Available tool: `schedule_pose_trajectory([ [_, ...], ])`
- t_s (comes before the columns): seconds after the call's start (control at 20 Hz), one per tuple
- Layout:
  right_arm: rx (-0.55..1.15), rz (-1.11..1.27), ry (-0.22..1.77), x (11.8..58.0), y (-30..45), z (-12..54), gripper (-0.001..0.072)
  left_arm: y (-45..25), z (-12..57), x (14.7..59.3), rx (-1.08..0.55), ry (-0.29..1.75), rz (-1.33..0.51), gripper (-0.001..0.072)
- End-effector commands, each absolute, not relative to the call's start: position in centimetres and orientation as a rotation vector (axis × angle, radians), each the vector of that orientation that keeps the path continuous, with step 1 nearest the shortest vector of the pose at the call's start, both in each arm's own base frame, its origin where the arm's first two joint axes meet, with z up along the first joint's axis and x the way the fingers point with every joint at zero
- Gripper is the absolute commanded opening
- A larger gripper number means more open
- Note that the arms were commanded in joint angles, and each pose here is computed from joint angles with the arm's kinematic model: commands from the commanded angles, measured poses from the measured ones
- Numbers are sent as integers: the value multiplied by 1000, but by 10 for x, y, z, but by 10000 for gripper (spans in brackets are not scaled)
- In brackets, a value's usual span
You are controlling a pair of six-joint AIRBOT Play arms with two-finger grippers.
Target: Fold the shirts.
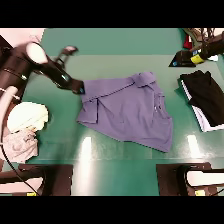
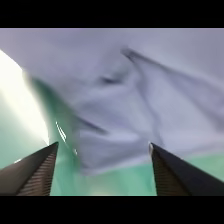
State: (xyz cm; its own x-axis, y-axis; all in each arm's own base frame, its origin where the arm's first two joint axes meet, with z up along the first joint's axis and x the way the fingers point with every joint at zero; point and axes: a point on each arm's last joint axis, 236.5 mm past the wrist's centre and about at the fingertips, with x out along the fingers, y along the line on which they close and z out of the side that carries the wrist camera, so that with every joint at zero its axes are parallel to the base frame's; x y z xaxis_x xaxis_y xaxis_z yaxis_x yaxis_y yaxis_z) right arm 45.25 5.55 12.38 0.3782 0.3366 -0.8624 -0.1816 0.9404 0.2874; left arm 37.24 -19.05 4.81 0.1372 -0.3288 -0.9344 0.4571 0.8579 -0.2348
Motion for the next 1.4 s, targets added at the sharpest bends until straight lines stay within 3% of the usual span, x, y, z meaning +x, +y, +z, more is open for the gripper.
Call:
schedule_pose_trajectory([
  [0.0,166,323,1155,417,56,113,412,-227,-1,317,287,1425,-635,651],
  [0.15,175,311,1152,394,56,107,412,-244,-35,284,434,1443,-655,651],
  [0.3,181,297,1121,380,56,105,412,-242,-51,280,560,1403,-616,651],
  [0.85,178,283,1049,369,55,118,412,-237,-68,290,581,1347,-581,648],
  [0.9,178,283,1050,369,55,118,411,-237,-68,291,583,1346,-580,497],
  [0.95,178,283,1052,368,55,118,411,-237,-68,291,583,1345,-580,252],
  [1.0,178,283,1052,368,55,118,411,-237,-68,291,584,1345,-580,167],
  [1.1,178,284,1056,367,55,118,412,-238,-68,292,581,1339,-581,164],
  [1.15,177,287,1065,365,56,117,411,-237,-68,292,586,1340,-579,24],
  [1.35,168,308,1188,338,52,103,411,-203,-37,316,568,1314,-449,25],
])
